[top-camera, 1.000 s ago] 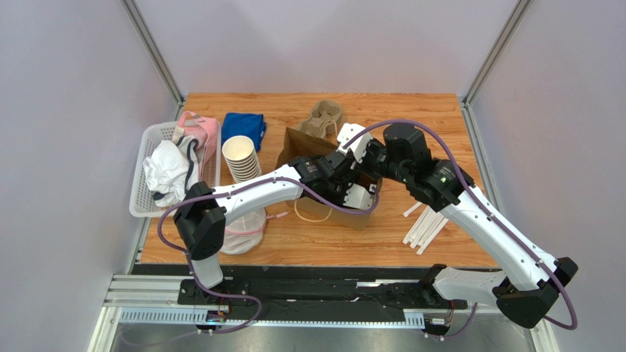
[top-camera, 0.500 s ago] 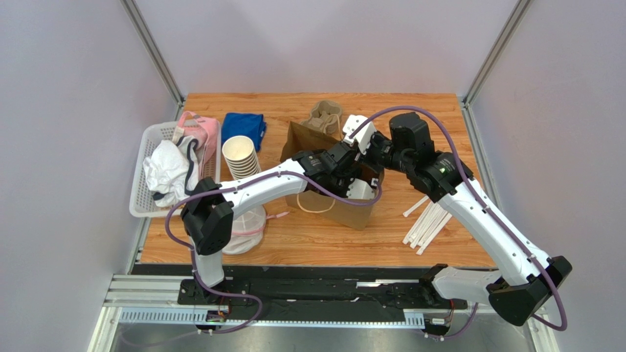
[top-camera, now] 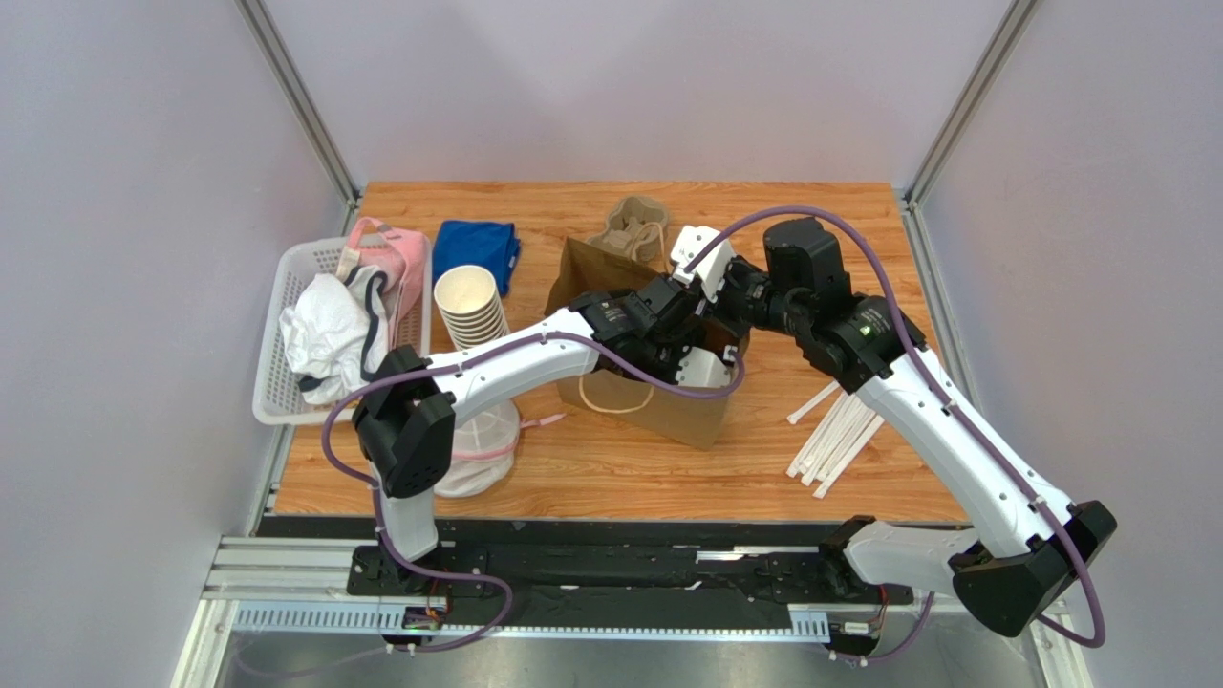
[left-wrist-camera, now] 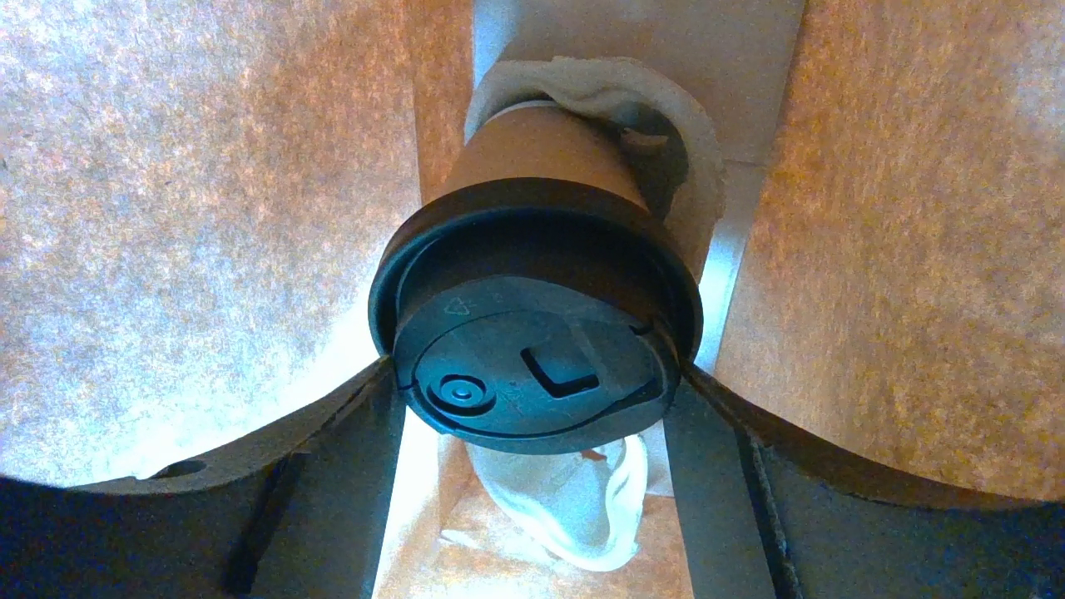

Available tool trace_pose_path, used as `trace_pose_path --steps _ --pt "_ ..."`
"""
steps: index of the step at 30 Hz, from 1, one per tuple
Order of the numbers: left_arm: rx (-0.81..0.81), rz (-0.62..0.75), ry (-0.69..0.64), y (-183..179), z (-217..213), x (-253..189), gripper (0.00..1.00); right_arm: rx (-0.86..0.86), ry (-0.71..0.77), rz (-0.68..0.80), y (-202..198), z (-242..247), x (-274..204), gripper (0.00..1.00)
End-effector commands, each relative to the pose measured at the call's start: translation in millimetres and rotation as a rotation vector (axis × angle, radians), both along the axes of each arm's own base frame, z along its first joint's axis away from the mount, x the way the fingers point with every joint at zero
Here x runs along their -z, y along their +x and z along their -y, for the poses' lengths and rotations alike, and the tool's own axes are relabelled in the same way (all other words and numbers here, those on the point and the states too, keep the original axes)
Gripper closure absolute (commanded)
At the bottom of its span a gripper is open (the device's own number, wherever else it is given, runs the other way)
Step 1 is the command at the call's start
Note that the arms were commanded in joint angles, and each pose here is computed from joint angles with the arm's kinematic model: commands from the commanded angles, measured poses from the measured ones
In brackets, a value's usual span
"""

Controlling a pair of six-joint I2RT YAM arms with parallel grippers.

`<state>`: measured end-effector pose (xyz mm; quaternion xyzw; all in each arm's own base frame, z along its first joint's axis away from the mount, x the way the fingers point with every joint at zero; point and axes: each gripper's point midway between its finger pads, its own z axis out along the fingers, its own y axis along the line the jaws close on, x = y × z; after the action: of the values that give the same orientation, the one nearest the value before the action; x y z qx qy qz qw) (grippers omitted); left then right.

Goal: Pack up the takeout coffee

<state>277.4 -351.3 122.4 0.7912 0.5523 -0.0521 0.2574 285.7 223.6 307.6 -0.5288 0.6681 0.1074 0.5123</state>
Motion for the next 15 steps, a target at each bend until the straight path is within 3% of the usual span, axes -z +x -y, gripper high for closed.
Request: trace_pose_path --steps 1,6,15 --pt "-0.003 -0.112 0.096 -19 -26 24 0.33 -0.162 0.034 -0.067 -26 -25 6 1.00" --pt "0.003 -0.089 0.065 -16 -22 13 0.04 -0.160 0.032 -0.055 -22 -26 3 1.00" --pt "0.009 -0.067 -0.005 -16 -15 -15 0.02 -0.171 0.029 -0.048 -20 -27 2 1.00"
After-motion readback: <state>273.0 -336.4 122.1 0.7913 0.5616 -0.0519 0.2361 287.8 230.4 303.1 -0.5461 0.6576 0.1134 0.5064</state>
